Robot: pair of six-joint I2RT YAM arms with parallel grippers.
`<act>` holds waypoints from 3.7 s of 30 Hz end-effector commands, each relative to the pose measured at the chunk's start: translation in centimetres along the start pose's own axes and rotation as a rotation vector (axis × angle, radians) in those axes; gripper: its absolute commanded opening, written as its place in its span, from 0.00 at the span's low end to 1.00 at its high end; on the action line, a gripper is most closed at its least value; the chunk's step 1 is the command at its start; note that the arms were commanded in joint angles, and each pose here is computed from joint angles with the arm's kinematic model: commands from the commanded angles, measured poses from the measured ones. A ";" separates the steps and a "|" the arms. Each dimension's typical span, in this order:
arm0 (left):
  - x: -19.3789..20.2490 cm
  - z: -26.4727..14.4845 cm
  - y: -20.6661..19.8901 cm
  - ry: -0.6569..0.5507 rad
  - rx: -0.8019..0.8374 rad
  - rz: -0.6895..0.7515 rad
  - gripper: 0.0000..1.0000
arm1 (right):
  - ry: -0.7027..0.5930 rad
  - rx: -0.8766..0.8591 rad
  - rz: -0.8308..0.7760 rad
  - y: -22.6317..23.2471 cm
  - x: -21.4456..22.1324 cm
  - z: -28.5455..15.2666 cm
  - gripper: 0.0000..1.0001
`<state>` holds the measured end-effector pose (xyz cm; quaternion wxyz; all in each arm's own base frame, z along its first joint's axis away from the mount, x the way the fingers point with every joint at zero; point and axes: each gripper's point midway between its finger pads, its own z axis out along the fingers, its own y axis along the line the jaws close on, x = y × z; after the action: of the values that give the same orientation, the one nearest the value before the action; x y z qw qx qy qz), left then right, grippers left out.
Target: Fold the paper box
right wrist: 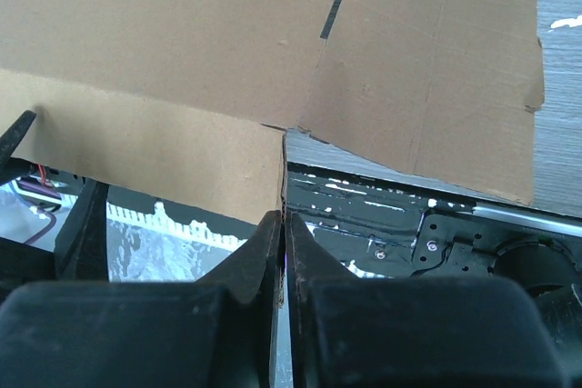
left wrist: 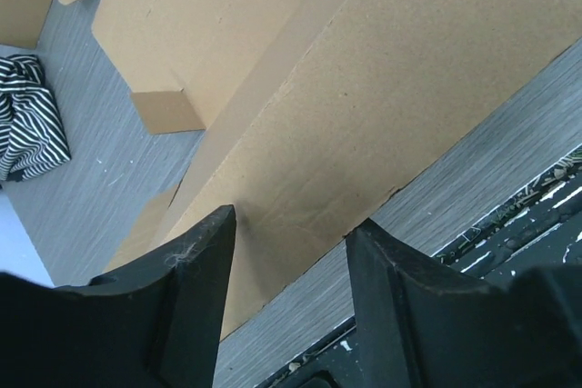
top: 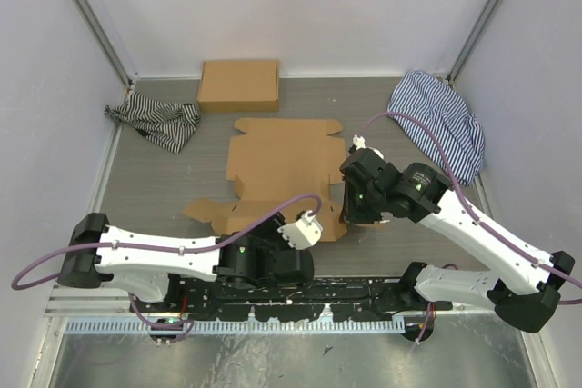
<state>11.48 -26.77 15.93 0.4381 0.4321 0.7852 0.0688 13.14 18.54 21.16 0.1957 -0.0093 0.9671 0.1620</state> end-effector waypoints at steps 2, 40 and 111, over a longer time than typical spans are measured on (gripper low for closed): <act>-0.6 -0.2 0.4 -0.032 0.014 -0.047 0.56 | -0.027 -0.034 0.001 0.4 -0.5 -1.1 0.11; -14.4 2.7 3.0 0.163 0.641 -0.815 0.04 | -0.456 0.148 0.150 -3.2 -8.6 -9.5 0.74; -13.4 11.6 1.8 -0.080 0.970 -1.535 0.09 | -0.153 0.096 -0.119 1.0 -4.6 4.0 0.93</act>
<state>24.58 -39.15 19.55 0.1456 -0.0569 0.7737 -0.6140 19.24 20.27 20.02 0.2817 -0.0265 0.9536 0.1030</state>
